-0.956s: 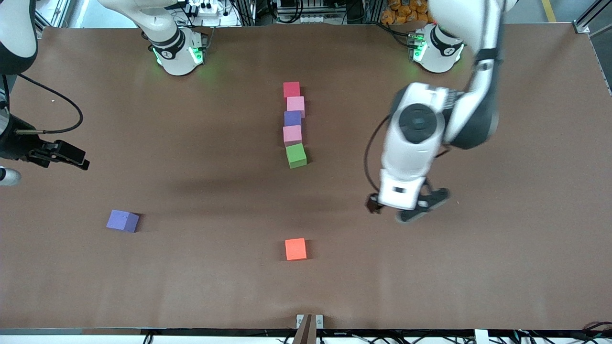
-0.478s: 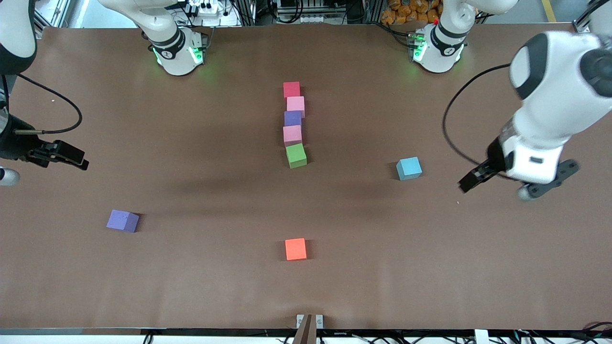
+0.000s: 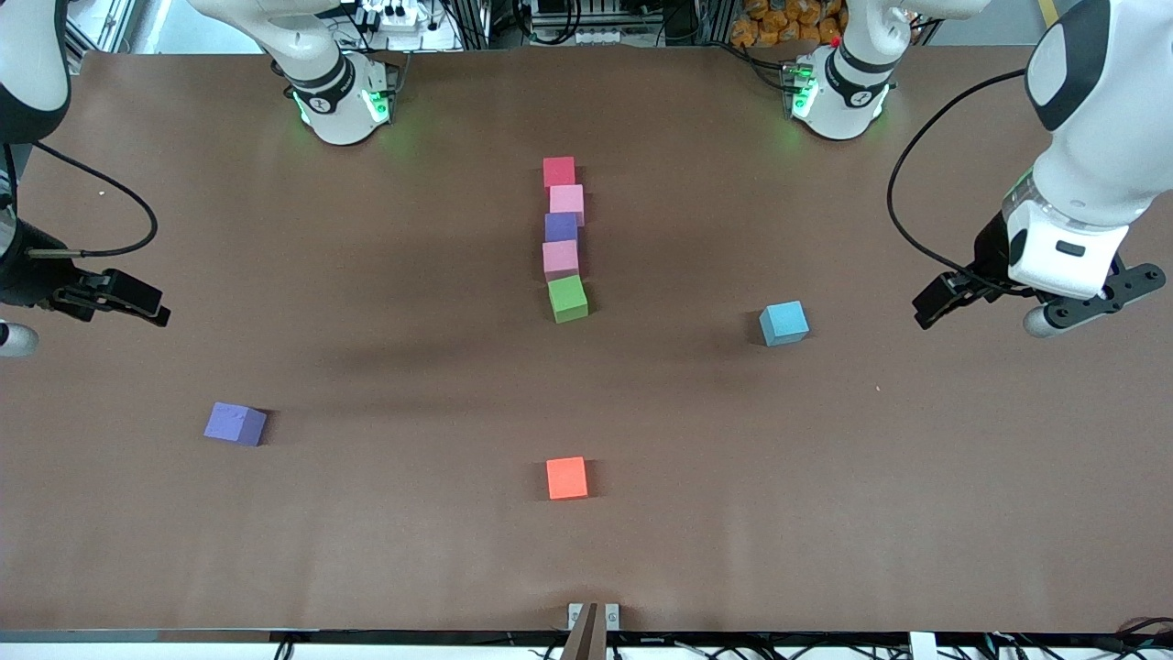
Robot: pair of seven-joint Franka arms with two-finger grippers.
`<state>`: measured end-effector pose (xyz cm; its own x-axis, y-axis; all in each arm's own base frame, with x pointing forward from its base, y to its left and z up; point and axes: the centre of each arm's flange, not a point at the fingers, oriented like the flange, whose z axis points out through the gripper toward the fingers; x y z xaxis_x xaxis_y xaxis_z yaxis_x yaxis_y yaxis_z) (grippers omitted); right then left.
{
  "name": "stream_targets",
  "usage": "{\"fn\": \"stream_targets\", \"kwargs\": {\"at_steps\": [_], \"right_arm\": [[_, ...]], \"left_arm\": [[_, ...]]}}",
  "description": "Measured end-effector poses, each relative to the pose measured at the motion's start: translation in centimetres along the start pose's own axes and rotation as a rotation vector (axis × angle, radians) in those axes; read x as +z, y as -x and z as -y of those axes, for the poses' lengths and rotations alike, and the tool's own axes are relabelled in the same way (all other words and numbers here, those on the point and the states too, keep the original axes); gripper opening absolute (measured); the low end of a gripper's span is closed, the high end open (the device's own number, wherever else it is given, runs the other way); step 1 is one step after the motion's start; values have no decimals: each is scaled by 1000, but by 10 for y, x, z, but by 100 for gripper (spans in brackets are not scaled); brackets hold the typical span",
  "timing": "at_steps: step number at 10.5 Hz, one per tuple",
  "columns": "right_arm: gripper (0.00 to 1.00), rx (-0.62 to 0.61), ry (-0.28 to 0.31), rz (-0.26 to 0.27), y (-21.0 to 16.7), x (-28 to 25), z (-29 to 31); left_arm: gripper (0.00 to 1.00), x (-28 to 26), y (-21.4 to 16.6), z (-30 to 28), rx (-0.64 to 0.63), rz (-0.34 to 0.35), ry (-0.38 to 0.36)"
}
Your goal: Arrange blocks into number 1
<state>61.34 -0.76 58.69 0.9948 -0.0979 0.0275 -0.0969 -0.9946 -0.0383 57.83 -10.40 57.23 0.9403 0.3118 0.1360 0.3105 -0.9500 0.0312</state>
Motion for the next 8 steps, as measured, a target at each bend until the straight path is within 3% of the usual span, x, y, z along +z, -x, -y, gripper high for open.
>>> {"fn": "stream_targets", "kwargs": {"at_steps": [4,8], "right_arm": [[100,0,0,0,0,0,0],[100,0,0,0,0,0,0]], "left_arm": [[100,-71,6,21,215,27,-2],[100,-97,8,40,296,86,-16]]}}
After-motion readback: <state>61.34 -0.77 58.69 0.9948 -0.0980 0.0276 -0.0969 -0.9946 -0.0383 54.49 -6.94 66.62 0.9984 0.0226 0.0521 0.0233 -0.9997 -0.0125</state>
